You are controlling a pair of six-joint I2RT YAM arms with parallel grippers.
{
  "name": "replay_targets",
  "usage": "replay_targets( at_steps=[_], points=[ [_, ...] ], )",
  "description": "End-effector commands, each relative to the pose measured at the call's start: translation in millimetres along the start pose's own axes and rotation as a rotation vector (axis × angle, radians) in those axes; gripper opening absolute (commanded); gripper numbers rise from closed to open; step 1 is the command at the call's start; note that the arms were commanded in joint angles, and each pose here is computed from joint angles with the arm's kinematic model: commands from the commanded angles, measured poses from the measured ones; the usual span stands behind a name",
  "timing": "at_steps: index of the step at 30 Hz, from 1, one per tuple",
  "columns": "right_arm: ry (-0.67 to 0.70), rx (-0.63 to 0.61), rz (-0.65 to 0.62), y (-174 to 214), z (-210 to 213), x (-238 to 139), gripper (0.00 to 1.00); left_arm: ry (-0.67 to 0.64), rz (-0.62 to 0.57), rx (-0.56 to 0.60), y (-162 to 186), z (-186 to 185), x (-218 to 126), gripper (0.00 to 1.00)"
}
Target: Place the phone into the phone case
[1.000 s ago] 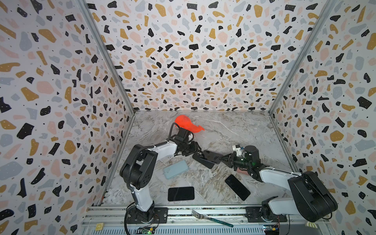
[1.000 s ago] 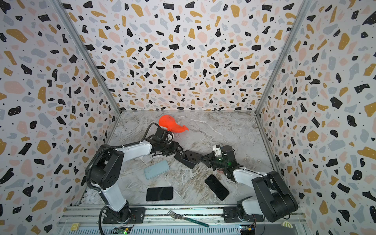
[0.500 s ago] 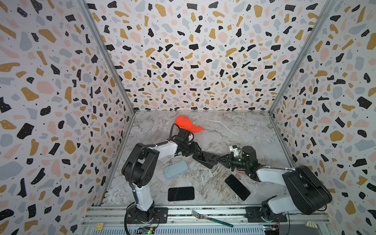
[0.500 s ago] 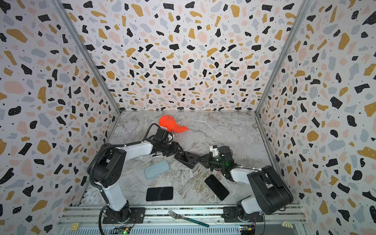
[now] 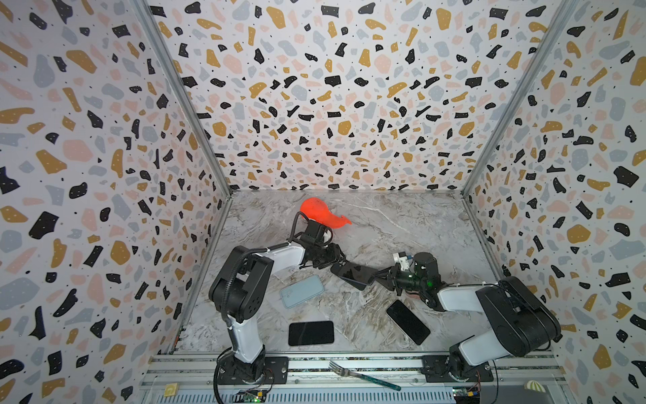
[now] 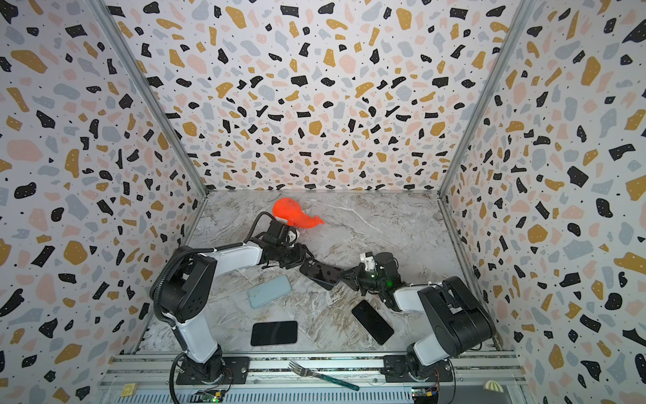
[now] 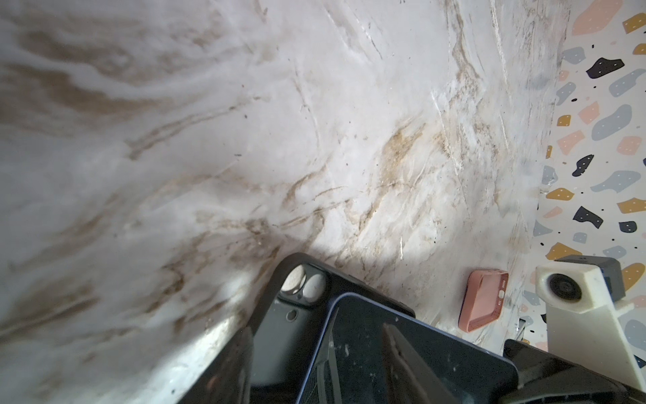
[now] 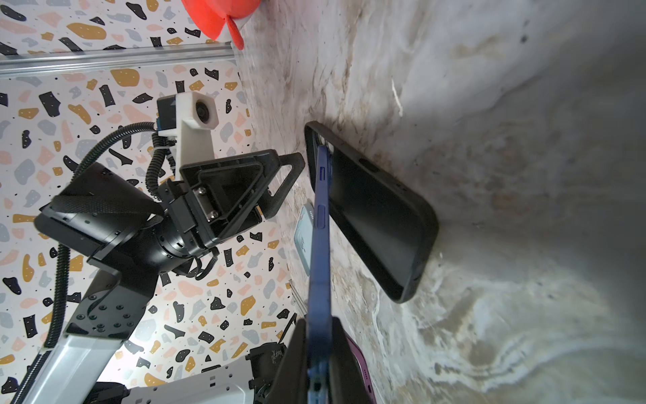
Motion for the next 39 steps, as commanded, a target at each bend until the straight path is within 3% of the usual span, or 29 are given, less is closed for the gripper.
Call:
replay_targets(
  at_steps=[1, 23, 39],
  points=[
    [-0.052, -0.041, -0.003, -2.8, 11.7, -1.0, 0.00, 0.025, -0.001, 0.004, -1.8, -0.3, 2.2, 0.58],
    [0.091, -0.062, -0.063, -12.8, -4.6, -0.2, 0.00, 0.030, 0.015, -0.009, 3.8, 6.8, 8.7, 0.56],
    [0.167, -0.019, -0.018, -4.8, -14.5, 17.7, 0.00, 0.040, 0.026, -0.014, 7.7, 9.1, 11.2, 0.55]
  ],
)
Point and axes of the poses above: each gripper's point midway between its finger pads, its own x axis out along the fingers, its own z axis along the line the jaws close on, y = z × x, the point moved 5 cm from there along -x, back along the fingers, and after that the axes turned 3 degrees about -x, right-handed, at the moved point
